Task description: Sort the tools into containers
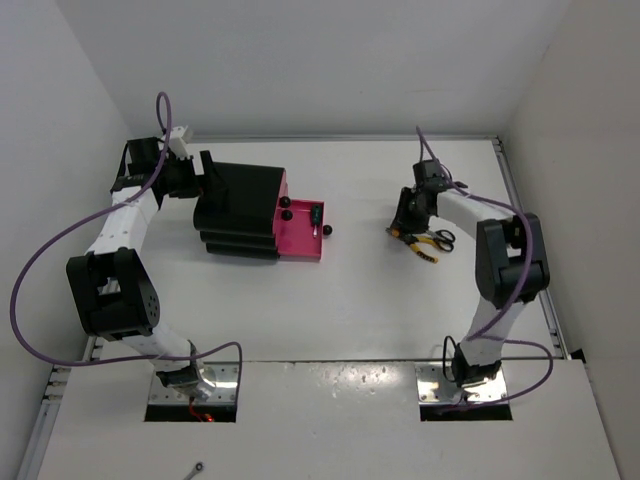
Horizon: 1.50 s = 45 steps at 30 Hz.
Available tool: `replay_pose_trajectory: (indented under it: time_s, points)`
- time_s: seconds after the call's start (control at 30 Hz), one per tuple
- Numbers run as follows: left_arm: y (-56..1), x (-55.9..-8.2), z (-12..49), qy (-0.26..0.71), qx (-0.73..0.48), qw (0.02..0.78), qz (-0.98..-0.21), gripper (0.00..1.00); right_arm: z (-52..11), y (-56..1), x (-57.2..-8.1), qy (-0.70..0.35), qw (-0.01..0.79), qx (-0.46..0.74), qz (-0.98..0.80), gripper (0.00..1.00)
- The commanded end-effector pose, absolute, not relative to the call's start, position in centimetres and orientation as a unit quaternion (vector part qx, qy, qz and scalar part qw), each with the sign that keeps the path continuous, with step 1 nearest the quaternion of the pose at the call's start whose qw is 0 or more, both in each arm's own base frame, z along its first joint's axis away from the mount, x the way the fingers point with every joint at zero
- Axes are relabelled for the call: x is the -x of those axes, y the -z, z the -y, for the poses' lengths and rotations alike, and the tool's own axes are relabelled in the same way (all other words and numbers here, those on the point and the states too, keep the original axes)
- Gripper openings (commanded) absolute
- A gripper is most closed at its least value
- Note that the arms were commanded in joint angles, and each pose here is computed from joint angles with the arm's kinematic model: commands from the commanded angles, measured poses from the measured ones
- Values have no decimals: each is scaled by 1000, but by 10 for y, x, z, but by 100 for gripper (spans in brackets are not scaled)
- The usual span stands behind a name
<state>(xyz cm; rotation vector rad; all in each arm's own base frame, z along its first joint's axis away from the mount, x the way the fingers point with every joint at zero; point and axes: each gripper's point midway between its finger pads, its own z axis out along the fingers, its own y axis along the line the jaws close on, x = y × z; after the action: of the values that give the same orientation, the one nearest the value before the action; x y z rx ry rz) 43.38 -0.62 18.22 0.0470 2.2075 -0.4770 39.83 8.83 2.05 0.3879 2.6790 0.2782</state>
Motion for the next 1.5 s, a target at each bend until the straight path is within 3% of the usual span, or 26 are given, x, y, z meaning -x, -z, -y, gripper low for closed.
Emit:
replay_pose_trajectory:
  time_s: [0.0,0.13,0.27,0.4,0.7,1.03,1.17,1.3,1.4,1.47]
  points:
    - [-146,-415,1,162,-10,373,-913,100,-136,-76,-395,-182,281,-16,-942,0]
    - [-146,-415,1,162,-10,373,-913,100,-169,-84,-378,-209,296,117,-925,0]
    - [-150,-415,1,161,-11,378,-912,100,-215,-103,-353,-301,293,253,-871,0]
    - [-150,-415,1,161,-11,378,-912,100,-246,-112,-344,-352,270,333,-832,0]
    - [-146,-415,5,164,-14,373,-913,100,-303,-122,-364,-404,263,351,-803,0]
    - [-142,-415,4,163,-17,369,-915,100,-351,-89,-368,-407,230,340,-816,1]
    - [-142,-415,4,163,-17,369,-915,100,-353,-76,-377,-398,229,320,-829,8]
    - [-142,-415,4,163,-17,369,-915,100,-353,-75,-384,-390,236,314,-833,24]
    - [-143,-415,6,167,-19,369,-914,100,-355,-78,-392,-372,249,308,-839,44]
    - [-143,-415,6,167,-19,369,-914,100,-356,-83,-394,-373,255,309,-837,48]
